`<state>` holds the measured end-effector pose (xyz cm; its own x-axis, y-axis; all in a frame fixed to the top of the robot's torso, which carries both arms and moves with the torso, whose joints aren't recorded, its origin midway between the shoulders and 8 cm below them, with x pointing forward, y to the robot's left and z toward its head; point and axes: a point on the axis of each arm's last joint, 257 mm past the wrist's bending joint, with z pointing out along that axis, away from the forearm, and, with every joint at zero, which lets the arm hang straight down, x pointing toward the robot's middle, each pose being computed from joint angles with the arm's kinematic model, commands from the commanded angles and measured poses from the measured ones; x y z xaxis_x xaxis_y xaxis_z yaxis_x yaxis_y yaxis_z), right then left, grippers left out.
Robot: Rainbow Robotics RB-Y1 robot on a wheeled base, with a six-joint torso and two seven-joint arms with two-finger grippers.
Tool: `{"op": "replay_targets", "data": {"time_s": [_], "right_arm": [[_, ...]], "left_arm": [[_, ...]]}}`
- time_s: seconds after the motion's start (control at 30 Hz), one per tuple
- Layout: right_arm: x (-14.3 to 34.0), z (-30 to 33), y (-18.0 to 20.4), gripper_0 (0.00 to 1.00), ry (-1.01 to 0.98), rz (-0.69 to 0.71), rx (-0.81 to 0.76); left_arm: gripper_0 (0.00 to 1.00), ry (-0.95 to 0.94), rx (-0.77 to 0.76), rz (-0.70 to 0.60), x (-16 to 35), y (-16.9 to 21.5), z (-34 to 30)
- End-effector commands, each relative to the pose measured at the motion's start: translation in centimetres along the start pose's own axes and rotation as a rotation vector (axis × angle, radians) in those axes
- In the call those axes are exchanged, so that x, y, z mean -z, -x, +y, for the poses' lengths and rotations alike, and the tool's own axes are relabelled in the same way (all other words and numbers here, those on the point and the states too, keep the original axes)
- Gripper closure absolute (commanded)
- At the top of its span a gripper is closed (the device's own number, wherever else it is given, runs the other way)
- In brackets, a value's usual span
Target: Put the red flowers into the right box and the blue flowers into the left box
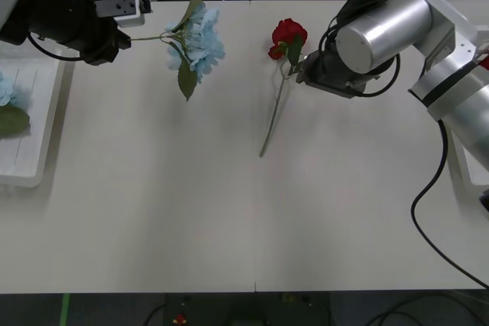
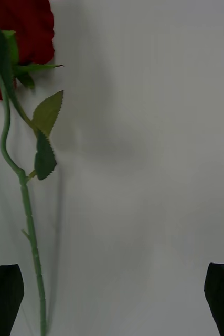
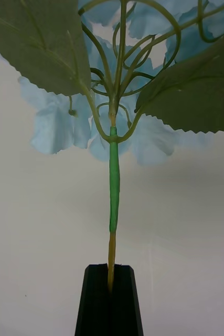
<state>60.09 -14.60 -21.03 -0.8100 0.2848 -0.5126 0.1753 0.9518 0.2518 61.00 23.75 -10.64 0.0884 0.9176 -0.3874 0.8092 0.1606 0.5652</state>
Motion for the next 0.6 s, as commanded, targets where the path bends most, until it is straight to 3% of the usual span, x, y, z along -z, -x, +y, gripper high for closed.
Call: {"op": "replay_targets", "data": {"time_s": [0.03, 0.33, 0.6], "right_arm": [[-0.1, 5.0, 0.3, 0.0, 0.054, -0.044, -0.002], [-3.3, 9.5, -1.9, 0.0, 0.087, -0.084, 0.01], [-4.2, 12.7, -3.7, 0.0, 0.134, -0.09, 0.017]], "left_arm": [[1.0, 0.095, 0.301, -0.028, 5.5, -4.3, 3.0], [1.0, 0.305, 0.805, 0.057, 15.3, -18.2, 4.1], [1.0, 0.477, 1.096, 0.176, 21.0, -27.6, 2.2]]}}
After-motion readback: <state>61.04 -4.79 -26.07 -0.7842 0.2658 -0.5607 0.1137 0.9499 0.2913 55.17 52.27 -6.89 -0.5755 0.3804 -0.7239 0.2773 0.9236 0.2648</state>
